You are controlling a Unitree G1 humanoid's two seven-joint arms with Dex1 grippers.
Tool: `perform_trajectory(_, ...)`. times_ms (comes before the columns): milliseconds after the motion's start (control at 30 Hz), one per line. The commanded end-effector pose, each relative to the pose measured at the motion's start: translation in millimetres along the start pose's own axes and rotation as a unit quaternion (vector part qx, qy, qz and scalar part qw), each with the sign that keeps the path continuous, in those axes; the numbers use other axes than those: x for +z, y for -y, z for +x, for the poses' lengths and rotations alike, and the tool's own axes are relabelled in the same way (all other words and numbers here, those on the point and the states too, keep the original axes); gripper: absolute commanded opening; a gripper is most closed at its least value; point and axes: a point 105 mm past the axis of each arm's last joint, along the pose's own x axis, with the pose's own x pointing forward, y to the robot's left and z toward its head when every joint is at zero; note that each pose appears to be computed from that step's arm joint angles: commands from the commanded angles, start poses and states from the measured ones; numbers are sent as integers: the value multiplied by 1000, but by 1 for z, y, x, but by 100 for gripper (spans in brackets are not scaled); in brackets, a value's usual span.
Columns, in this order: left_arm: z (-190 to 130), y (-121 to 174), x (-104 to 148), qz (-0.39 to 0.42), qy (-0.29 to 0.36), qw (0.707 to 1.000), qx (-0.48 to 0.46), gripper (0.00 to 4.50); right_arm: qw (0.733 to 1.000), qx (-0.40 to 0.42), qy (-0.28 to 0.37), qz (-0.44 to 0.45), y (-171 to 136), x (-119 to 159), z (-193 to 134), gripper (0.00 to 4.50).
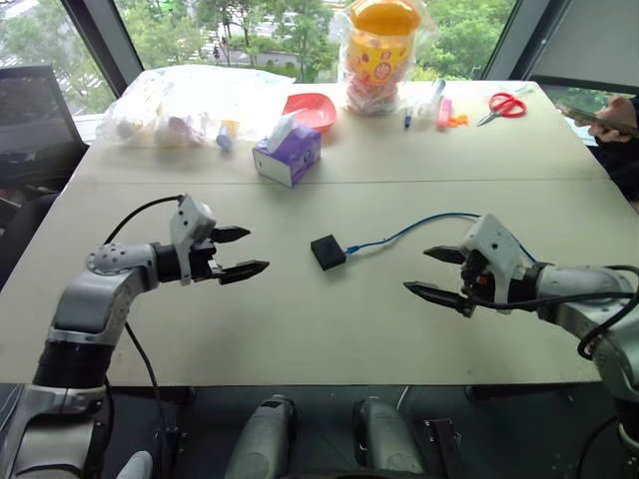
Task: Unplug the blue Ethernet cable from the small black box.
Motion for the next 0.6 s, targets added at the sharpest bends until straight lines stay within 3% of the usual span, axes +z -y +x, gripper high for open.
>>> perform_trajectory(33, -7, 5, 8, 11, -1, 1000, -20, 445, 1000, 13, 1, -24, -7, 13, -4, 379)
perform_trajectory(233, -11, 16, 9, 2, -3, 999, -37, 445, 999, 13, 3, -31, -5, 27, -7, 379)
perform_trajectory(600, -5, 16, 7, 3, -6, 999, -34, 445, 998, 3, -19, -55, 12, 27, 4, 379)
